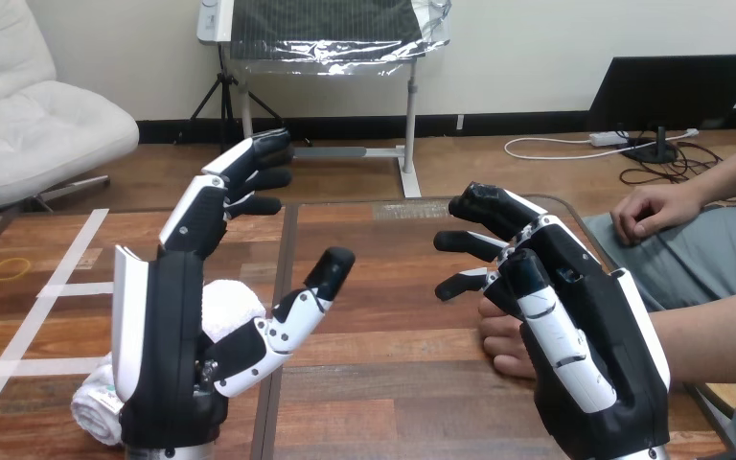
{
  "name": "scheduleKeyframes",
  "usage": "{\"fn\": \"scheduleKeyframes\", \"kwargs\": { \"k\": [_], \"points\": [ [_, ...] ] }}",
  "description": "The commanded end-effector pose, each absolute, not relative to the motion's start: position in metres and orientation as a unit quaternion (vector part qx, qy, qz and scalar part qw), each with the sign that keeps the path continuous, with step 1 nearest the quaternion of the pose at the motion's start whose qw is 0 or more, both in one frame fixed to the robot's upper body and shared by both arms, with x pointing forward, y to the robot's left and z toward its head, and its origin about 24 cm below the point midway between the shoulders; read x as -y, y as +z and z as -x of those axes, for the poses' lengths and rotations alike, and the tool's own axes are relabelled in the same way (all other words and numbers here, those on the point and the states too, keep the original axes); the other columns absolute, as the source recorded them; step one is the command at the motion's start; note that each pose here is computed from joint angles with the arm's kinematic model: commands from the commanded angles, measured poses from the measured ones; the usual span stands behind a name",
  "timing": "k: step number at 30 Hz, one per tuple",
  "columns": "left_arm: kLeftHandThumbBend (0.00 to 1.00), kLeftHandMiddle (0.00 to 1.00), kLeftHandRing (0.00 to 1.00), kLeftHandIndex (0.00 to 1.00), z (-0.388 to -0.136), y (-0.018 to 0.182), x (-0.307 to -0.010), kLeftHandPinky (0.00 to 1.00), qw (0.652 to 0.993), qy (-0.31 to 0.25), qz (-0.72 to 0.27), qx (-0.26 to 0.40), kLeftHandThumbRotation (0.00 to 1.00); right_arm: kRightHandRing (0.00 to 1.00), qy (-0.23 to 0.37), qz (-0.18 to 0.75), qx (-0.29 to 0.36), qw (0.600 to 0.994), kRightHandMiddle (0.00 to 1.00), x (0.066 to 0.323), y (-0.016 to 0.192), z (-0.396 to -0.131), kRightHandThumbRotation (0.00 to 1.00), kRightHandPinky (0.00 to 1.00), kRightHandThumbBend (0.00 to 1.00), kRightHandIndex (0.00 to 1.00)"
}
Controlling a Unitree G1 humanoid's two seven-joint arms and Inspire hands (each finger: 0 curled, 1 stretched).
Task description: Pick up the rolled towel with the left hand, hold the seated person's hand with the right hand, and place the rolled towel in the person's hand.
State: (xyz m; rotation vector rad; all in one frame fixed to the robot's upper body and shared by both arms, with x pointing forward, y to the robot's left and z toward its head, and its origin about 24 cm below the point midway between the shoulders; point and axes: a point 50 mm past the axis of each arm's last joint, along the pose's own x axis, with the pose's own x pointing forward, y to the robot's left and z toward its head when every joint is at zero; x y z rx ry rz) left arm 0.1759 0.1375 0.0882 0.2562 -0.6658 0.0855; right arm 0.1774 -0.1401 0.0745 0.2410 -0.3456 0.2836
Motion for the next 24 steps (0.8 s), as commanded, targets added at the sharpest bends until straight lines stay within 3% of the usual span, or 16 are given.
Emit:
{"fn": "scheduleKeyframes", "kwargs": {
  "k": [1, 24],
  "points": [
    [0.66, 0.76, 0.72, 0.76, -0.1537, 0.0692, -0.1312, 0.64, 0.956, 0.033, -0.111, 0.270, 0.34, 0.71, 0.130, -0.131, 0.203, 0.962, 0.80, 0.1383, 0.0828, -0.1834, 0.53, 0.52, 0.50, 0.76],
    [0.65, 0.77, 0.73, 0.77, -0.1546, 0.0681, -0.1311, 0.64, 0.956, 0.023, -0.111, 0.270, 0.32, 0.71, 0.130, -0.132, 0.203, 0.962, 0.79, 0.1360, 0.0838, -0.1836, 0.54, 0.53, 0.49, 0.76]
  ]
}}
